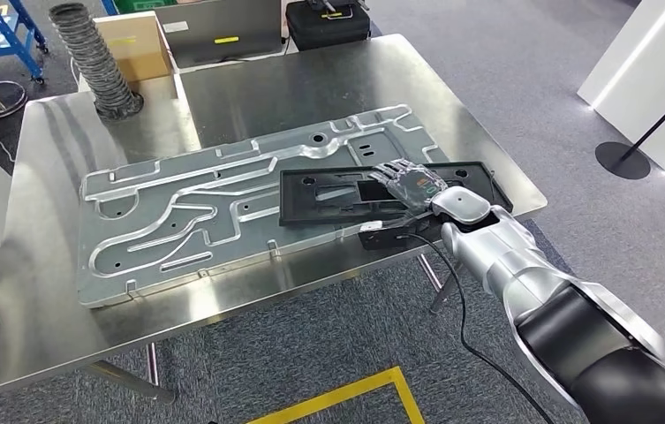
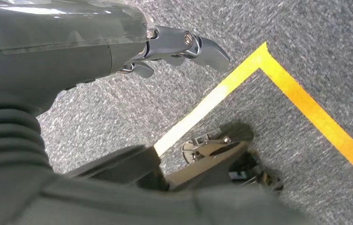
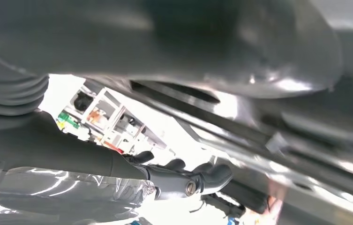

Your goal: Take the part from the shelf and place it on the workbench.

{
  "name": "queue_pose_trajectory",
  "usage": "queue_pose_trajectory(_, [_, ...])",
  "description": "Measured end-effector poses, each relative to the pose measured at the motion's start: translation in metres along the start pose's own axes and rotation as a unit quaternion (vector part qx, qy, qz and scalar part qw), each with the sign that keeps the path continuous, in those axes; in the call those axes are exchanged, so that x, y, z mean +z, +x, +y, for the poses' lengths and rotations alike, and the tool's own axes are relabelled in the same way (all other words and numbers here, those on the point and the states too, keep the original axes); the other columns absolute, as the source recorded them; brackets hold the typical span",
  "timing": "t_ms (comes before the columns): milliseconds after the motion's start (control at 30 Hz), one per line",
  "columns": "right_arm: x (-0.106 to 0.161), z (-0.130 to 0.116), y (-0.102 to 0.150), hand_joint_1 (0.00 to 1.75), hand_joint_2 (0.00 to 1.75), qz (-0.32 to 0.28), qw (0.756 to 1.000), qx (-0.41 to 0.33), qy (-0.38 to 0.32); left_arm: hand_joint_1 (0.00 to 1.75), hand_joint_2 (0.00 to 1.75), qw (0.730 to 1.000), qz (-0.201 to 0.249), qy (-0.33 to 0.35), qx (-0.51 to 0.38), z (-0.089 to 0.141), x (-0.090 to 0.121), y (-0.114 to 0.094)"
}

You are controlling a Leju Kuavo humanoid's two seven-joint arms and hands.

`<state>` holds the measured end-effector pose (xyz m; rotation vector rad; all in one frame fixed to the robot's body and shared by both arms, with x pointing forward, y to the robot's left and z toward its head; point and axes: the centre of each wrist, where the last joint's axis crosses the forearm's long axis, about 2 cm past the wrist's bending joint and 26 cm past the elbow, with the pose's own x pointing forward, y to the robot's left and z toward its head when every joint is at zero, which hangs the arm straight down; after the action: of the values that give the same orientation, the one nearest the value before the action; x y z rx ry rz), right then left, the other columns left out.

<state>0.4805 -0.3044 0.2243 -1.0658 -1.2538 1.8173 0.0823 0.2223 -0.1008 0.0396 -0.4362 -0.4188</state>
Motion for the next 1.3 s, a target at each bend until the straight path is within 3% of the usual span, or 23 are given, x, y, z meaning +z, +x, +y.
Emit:
queue_pose_trajectory(233, [-0.01,-0.027,0.006,0.0,0.0,0.004,1.0,-0.005,-0.012,0.0,0.0,1.0,0.005,0.001,0.011,0.0,0.001,-0.006])
queue_pose_trajectory(367, [-0.014,-0.057,-0.004,0.0,0.0,0.017,0.999,-0.002,-0.032,0.0,0.0,1.0,0.007,0.003,0.025,-0.001,0.002,-0.009])
queue_pose_trajectory(567, [-0.012,-0.081,-0.021,0.0,0.0,0.05,0.997,-0.02,-0.057,0.0,0.0,0.999,0.017,0.007,0.051,-0.002,0.004,-0.019])
queue_pose_trajectory(1000, [-0.005,-0.085,-0.041,0.0,0.0,0.1,0.987,-0.086,-0.087,0.0,0.0,0.996,0.036,0.013,0.075,-0.003,0.008,-0.034])
queue_pose_trajectory(1300, [-0.014,-0.082,-0.02,0.0,0.0,0.095,0.984,-0.115,-0.093,0.0,0.0,0.997,0.027,0.014,0.071,-0.002,0.008,-0.032])
